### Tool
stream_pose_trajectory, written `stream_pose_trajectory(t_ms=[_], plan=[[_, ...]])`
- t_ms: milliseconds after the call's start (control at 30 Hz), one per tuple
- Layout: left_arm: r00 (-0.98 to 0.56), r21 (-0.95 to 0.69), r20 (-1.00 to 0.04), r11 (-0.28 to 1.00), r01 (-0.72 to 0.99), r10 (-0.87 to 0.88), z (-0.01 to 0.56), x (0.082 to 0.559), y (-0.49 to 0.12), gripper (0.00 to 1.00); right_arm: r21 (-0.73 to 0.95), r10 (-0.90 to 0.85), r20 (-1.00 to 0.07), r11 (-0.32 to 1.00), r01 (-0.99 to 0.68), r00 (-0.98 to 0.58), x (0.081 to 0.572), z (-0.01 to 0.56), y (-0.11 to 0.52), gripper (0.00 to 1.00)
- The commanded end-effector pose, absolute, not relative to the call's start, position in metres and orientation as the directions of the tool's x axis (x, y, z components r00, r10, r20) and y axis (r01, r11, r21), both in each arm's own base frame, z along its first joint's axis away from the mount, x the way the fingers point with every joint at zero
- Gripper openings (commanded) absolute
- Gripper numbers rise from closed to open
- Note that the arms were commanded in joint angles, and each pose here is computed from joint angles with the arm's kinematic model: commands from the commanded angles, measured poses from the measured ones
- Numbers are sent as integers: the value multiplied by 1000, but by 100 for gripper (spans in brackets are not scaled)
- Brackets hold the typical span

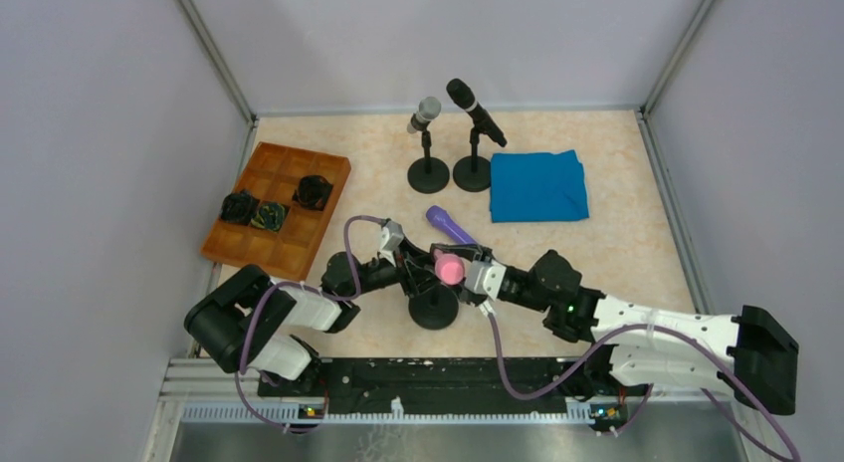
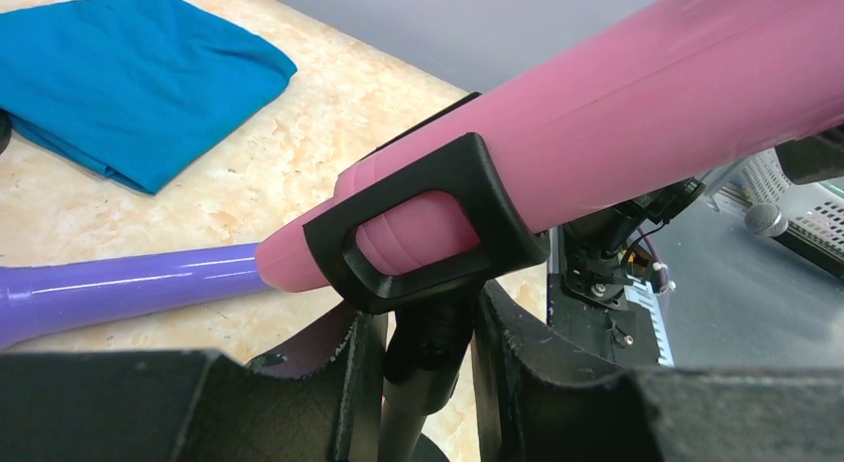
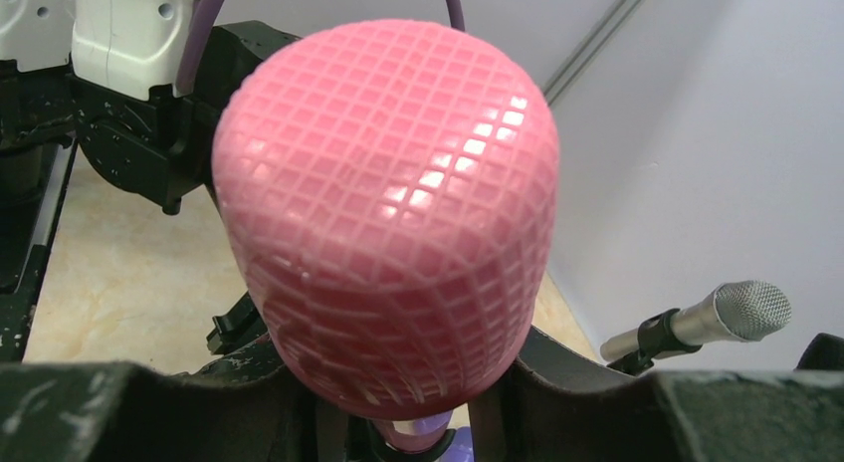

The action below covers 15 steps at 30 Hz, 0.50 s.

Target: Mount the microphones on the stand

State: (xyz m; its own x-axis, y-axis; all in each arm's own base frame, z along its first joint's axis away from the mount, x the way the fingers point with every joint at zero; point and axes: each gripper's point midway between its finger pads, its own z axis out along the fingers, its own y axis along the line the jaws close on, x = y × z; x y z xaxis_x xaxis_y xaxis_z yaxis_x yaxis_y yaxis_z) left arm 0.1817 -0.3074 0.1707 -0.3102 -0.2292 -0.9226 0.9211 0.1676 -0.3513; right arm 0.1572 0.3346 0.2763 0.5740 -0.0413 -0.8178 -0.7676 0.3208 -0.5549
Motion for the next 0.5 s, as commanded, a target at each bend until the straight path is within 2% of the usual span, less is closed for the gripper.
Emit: stream_pose_trajectory(t_ms=[0, 467], plan=[[-146, -167, -938, 42, 985, -315, 219, 163, -314, 0, -513, -266, -854, 284, -810, 448, 180, 209, 326, 0], [-134, -142, -942, 3, 990, -307, 225, 158, -316, 0, -501, -327, -854, 304, -810, 405, 197, 185, 315, 0]])
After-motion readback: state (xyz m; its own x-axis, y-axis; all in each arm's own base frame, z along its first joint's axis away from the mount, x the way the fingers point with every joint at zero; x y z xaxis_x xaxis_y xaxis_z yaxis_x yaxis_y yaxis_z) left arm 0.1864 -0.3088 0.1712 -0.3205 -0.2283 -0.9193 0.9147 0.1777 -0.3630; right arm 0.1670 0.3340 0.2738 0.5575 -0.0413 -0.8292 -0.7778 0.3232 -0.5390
